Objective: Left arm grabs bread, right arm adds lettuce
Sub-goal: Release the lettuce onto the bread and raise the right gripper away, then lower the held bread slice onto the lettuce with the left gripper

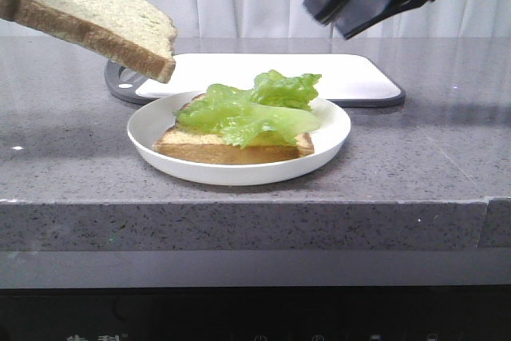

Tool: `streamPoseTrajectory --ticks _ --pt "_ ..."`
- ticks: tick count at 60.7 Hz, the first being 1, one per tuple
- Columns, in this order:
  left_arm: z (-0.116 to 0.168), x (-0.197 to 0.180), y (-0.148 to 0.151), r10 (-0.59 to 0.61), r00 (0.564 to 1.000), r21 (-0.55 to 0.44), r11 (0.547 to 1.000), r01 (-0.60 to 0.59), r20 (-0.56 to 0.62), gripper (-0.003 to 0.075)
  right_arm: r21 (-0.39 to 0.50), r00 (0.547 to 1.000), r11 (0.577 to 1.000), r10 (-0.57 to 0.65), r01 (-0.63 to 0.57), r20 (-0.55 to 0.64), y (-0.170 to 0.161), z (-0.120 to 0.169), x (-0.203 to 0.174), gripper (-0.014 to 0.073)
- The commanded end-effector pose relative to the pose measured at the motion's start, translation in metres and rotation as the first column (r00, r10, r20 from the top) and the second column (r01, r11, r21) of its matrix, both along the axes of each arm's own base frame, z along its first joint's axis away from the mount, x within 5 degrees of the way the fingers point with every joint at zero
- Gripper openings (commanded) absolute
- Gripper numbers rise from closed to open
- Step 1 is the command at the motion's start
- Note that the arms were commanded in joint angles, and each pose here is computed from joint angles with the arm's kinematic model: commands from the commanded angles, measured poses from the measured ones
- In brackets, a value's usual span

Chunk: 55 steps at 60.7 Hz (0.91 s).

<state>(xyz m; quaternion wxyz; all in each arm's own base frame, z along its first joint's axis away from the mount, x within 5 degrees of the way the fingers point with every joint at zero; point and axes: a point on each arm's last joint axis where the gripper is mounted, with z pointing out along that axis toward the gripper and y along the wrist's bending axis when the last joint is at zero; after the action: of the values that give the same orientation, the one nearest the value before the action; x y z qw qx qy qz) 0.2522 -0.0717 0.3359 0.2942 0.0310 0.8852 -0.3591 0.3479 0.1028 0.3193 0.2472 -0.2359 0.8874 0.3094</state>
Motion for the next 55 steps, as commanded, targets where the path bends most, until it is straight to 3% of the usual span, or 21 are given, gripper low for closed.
streamPoseTrajectory --ticks 1,7,16,24,37,55 --pt "0.021 -0.005 -0.002 0.016 0.998 -0.067 0.998 -0.011 0.063 -0.0019 0.042 0.997 0.999 -0.027 0.024 0.066 -0.013 0.032 -0.006 0.0435" --pt "0.022 -0.005 -0.002 0.015 0.998 -0.077 0.997 -0.01 0.061 -0.0019 0.038 0.995 0.997 -0.067 0.065 0.079 -0.029 0.037 -0.007 0.039" --pt "0.022 -0.005 -0.003 0.016 0.998 -0.088 0.996 -0.011 0.06 -0.0019 0.042 0.986 0.992 -0.12 0.116 0.115 -0.048 0.05 -0.012 0.0162" --pt "0.022 -0.005 -0.003 0.016 0.998 -0.089 0.996 -0.011 0.06 -0.0019 0.043 0.982 0.991 -0.132 0.128 0.133 -0.053 0.057 -0.017 0.0027" --pt "0.022 -0.005 -0.003 0.015 0.998 -0.09 0.996 -0.009 0.058 -0.0019 0.023 0.979 0.991 -0.135 0.133 0.156 -0.054 0.065 -0.025 -0.0057" --pt "0.028 -0.009 -0.014 -0.026 0.999 -0.189 0.982 0.033 0.036 -0.0019 -0.145 0.939 0.942 -0.27 0.304 0.214 -0.07 0.086 -0.057 -0.0057"
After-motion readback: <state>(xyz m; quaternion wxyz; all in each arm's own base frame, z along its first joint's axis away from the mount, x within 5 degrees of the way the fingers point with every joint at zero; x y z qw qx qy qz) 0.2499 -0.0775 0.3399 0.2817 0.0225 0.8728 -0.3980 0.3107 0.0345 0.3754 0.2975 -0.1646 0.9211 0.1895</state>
